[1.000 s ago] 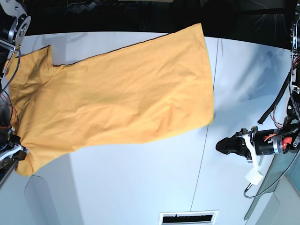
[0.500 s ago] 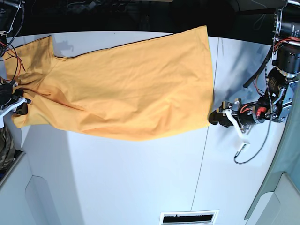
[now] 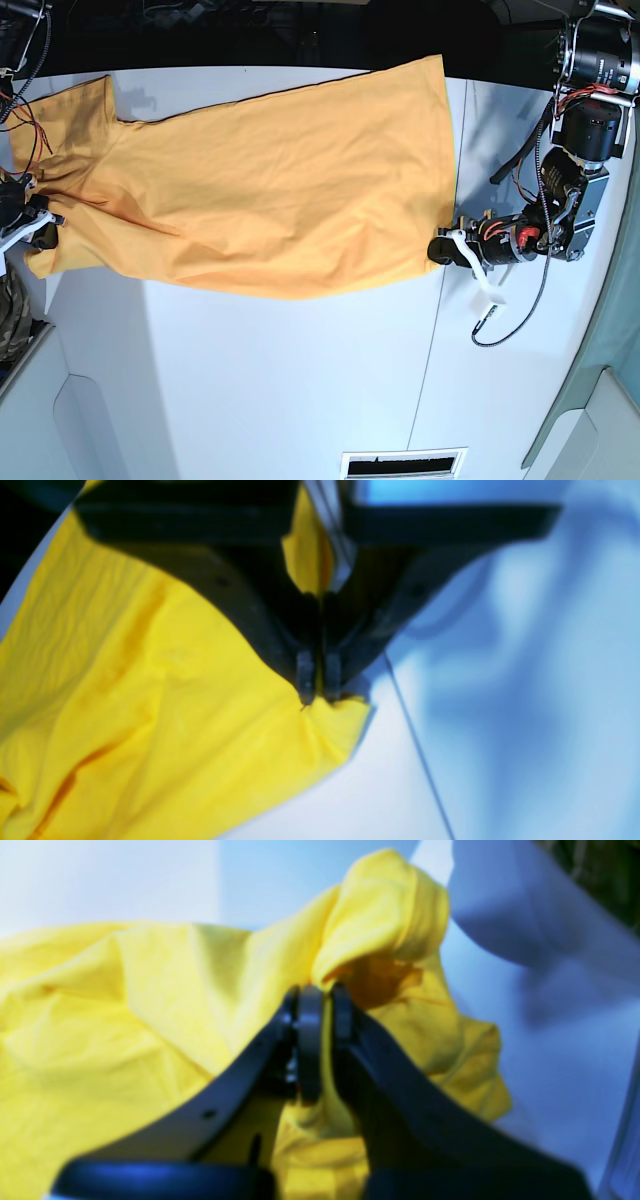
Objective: Layout the t-shirt on the table in an organized manner, then fold the t-shirt properly
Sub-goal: 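Release and regrasp the shirt hem with the left gripper, then lift the shirt with both grippers and lay it flat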
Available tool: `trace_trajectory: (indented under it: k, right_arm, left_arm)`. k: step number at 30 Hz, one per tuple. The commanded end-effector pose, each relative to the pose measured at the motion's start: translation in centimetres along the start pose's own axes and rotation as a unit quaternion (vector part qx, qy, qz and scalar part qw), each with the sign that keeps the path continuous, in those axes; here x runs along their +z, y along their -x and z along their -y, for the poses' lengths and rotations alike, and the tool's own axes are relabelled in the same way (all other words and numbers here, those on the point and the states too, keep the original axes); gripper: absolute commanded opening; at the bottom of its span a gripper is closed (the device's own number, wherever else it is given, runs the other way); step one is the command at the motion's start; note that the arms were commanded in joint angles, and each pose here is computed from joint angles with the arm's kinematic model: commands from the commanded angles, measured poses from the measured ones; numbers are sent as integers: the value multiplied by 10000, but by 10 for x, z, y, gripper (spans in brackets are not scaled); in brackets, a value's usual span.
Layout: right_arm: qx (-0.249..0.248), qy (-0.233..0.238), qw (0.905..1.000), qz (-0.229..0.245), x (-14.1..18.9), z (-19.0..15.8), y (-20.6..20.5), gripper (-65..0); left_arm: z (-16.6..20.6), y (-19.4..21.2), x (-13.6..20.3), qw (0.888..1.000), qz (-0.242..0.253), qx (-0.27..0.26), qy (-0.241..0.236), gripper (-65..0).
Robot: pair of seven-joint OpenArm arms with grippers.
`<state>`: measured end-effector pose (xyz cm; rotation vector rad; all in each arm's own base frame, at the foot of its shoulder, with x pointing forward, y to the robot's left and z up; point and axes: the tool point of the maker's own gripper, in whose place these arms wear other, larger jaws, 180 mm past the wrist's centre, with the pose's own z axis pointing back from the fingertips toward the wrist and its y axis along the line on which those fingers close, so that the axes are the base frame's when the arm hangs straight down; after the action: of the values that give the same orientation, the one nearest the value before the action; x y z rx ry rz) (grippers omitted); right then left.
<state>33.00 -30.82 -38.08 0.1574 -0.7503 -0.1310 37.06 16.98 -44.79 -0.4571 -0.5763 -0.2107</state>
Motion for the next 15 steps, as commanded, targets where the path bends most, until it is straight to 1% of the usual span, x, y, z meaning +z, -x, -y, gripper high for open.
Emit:
trace_trajectory:
  k: [1, 3, 5, 6, 9, 12, 14, 15]
  right_arm:
    - [96, -31, 9989, 451, 7, 0, -34, -650]
    - [117, -52, 9984, 542, 8, -2, -48, -650]
    - [116, -107, 9980, 613, 11, -4, -59, -650]
    - [168, -147, 9976, 658, 14, -5, -63, -650]
    - [190, -44, 9974, 701, 31, 5, -61, -650]
    - [45, 10, 9966, 826, 55, 22, -43, -650]
    - [-76, -25, 9962, 866, 69, 30, -27, -650]
    - [-168, -15, 9963, 837, 74, 35, -17, -650]
  left_arm:
    - [-6, -42, 15, 9991, 383, -170, -48, -650]
    - [-2, -61, 26, 9989, 326, -311, 90, -650]
    - [17, -71, 40, 9959, 210, -670, 563, -650]
    - [23, -73, 48, 9947, 186, -739, 685, -650]
    - [41, -72, 79, 9886, 349, -1121, 943, -650]
    - [59, -51, 112, 9797, 337, -1669, 1061, -650]
    - [67, -20, 124, 9747, 8, -1952, 1089, -650]
    - [70, -1, 126, 9733, -179, -1988, 1135, -650]
